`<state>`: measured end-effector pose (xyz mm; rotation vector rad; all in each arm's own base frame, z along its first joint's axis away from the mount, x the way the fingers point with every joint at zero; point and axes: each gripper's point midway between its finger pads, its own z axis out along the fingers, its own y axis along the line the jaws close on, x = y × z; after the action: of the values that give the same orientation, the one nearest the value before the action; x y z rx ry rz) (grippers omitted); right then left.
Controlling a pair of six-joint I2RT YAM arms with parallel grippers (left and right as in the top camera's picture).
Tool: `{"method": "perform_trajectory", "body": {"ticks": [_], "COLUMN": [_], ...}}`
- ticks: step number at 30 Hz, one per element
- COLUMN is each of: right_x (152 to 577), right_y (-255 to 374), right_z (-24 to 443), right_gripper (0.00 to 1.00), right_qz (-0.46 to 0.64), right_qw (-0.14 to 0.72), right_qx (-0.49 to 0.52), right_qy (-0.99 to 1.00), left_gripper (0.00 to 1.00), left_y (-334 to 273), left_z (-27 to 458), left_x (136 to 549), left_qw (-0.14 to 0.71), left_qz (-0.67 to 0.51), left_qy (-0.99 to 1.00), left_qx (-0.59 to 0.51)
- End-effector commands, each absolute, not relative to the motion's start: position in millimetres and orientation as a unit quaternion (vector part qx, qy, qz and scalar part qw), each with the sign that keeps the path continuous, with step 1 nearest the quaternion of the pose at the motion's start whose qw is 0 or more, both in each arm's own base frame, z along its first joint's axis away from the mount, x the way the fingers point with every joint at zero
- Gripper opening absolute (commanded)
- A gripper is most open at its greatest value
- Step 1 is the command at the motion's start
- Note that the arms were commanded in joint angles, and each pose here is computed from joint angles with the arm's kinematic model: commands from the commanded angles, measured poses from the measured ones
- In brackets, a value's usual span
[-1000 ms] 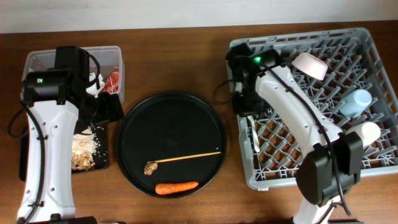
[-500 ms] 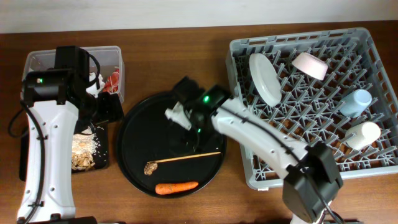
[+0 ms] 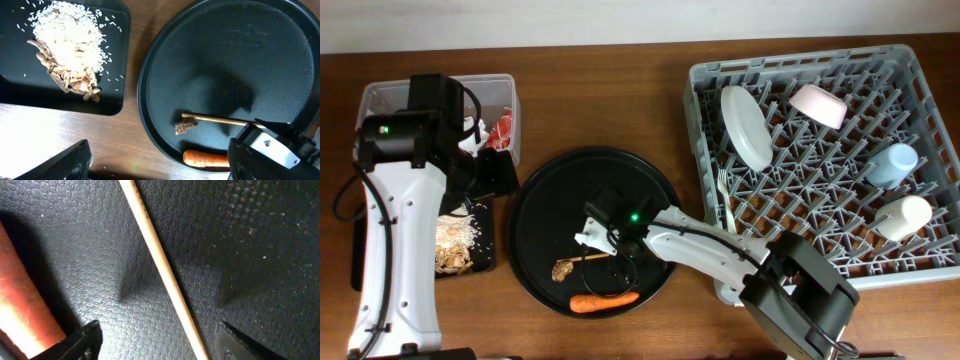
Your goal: Sort waste into correct bins and load items into the dishwasher rack
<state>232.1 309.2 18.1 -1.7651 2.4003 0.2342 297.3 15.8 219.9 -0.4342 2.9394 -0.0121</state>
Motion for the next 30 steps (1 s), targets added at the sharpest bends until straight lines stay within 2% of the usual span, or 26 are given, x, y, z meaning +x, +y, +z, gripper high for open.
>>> {"method": "perform_trajectory", "body": {"ticks": [1, 10, 15, 18, 20, 23, 30], "right_x": [236.8, 247.6, 245.5, 244.1, 244.0, 246.9, 245.5], "right_y": [307.1, 300.3, 297.7, 296.0, 295.8, 292.1, 290.5], "right_z": [13.3, 10.4, -8.2, -14.6, -14.7, -14.4, -13.7], "right_gripper": [0.73, 0.72, 0.69, 0.58, 0.47, 0.21, 0.12], "right_qz": [0.066, 0.031, 0.027, 0.024, 0.024, 0.011, 0.010], "right_qw": [0.086, 0.099, 0.079, 0.070, 0.070, 0.071, 0.067], "right_qx": [-0.591, -0.591, -0.592, -0.592, -0.592, -0.592, -0.587], "right_qy": [0.799, 0.800, 0.802, 0.802, 0.802, 0.803, 0.807], "left_gripper": [0.87, 0.87, 0.87, 0.87, 0.87, 0.87, 0.87], "left_y": [17.8, 17.8, 17.8, 17.8, 17.8, 17.8, 17.8], "left_z": [220.1, 220.0, 220.0, 220.0, 220.0, 220.0, 220.0], "left_x": [296.8, 296.1, 296.1, 296.1, 296.1, 296.1, 296.1], "left_qw": [0.086, 0.085, 0.085, 0.085, 0.085, 0.085, 0.085], "left_qz": [-0.001, -0.001, -0.001, -0.001, -0.001, -0.001, -0.001], "left_qy": [0.985, 0.985, 0.985, 0.985, 0.985, 0.985, 0.985], "left_qx": [-0.152, -0.152, -0.152, -0.152, -0.152, -0.152, -0.152]}}
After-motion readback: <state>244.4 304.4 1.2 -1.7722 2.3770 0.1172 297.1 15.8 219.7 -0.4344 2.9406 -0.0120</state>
